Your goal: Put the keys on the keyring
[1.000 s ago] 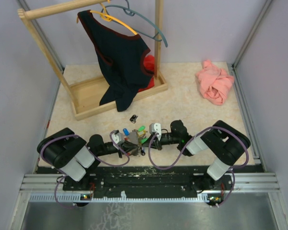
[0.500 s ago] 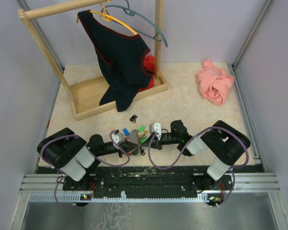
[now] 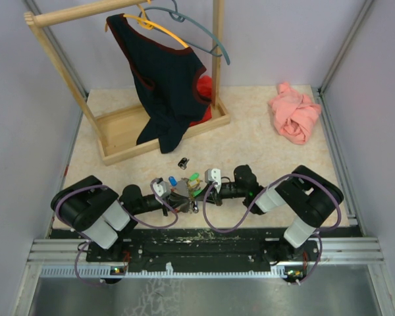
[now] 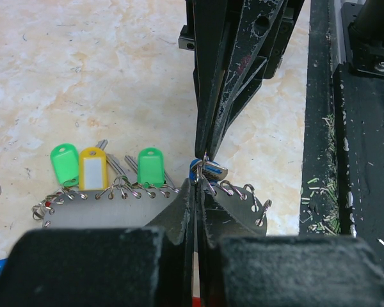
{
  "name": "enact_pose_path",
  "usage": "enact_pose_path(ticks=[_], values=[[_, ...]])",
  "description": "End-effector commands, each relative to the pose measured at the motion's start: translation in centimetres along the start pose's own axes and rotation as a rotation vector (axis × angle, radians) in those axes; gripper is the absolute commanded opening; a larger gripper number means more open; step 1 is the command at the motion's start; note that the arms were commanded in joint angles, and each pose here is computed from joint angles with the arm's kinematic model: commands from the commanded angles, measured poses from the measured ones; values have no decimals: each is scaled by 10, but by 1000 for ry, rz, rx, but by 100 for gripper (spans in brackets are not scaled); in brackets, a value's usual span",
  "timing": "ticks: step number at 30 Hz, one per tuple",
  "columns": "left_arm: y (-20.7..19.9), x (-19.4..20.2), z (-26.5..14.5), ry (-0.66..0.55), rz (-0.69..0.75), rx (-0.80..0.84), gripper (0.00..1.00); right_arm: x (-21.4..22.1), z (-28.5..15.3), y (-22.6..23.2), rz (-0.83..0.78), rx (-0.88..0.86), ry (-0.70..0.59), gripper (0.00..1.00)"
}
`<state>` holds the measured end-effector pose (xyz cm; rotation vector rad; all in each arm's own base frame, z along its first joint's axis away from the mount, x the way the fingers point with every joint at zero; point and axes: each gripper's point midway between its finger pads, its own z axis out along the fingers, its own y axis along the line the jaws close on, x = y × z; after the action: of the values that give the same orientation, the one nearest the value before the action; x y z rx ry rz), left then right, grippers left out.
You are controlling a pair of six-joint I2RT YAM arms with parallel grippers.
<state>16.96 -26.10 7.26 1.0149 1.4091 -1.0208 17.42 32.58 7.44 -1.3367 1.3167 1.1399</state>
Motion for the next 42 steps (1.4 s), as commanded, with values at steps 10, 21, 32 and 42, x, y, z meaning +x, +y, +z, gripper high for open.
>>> enact_pose_path(ticks=[10, 21, 32, 42], values=[[-10, -50, -3, -191, 150, 47, 1, -17, 2, -2, -49, -5, -55, 0], [-9, -50, -2, -190, 147, 48, 1, -18, 3, 2, -55, -35, -59, 0], [-11, -49, -1, -188, 139, 62, 1, -21, 6, 4, -58, -51, -66, 0], [-10, -50, -1, -190, 132, 56, 1, -25, 8, 6, -67, -55, -85, 0]])
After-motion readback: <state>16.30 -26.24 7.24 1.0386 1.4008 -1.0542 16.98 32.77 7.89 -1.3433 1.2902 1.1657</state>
